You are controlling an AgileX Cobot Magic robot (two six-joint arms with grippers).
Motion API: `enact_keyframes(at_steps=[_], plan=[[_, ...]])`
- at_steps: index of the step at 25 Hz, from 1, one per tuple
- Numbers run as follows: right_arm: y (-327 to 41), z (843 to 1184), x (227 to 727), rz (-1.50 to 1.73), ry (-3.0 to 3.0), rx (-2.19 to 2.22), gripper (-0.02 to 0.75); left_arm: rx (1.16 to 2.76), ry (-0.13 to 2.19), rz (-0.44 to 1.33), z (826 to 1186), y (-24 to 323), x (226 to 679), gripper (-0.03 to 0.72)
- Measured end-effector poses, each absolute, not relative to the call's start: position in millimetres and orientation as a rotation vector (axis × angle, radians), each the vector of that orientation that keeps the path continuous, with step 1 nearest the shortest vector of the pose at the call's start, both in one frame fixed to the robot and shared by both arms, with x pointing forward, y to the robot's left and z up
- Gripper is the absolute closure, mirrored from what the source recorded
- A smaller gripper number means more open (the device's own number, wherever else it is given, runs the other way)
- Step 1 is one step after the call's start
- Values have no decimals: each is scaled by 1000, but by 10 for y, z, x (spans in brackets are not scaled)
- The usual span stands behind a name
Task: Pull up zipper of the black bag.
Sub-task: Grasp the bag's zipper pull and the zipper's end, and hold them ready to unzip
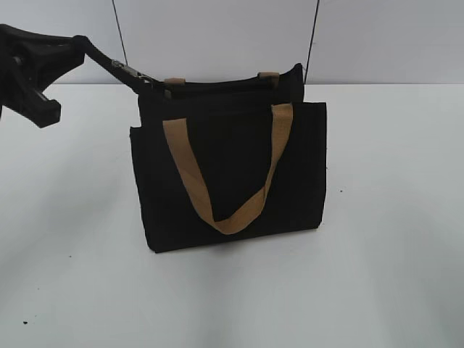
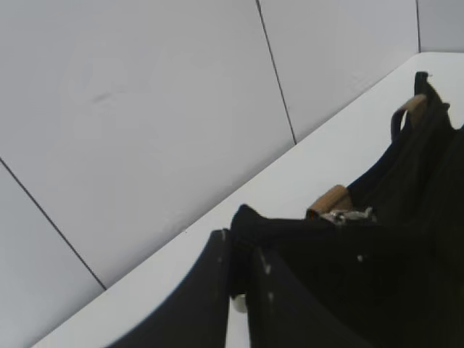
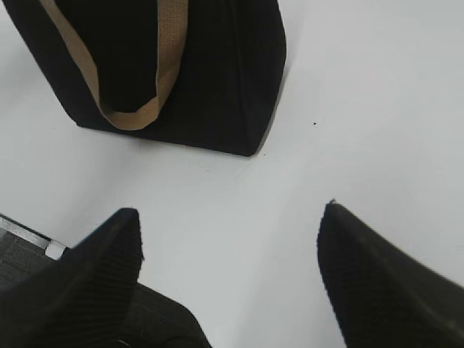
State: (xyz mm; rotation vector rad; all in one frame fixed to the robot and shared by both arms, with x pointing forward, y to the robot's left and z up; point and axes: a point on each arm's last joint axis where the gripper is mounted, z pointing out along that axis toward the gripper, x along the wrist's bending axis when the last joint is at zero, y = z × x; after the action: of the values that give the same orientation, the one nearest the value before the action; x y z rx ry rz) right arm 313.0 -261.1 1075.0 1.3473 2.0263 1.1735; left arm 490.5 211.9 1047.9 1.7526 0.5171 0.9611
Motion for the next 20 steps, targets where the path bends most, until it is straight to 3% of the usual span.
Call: enact_keyframes(at_steps=[8, 15, 18, 20], plan=[[-2589, 10749, 3166, 1177, 2053, 1307, 161, 1798, 561, 962, 10422, 2139, 4925, 656], [-2588, 10748, 3170, 1177, 2054, 1308, 161, 1894, 874, 781, 9905, 2164, 5115, 656], [-2588, 10749, 3170, 1178, 2053, 1308, 161, 1903, 909, 697, 9739, 2082, 5150, 655], [-2588, 10749, 3170, 1178, 2053, 1308, 161, 1904, 902, 671, 9707, 2034, 5147, 613]])
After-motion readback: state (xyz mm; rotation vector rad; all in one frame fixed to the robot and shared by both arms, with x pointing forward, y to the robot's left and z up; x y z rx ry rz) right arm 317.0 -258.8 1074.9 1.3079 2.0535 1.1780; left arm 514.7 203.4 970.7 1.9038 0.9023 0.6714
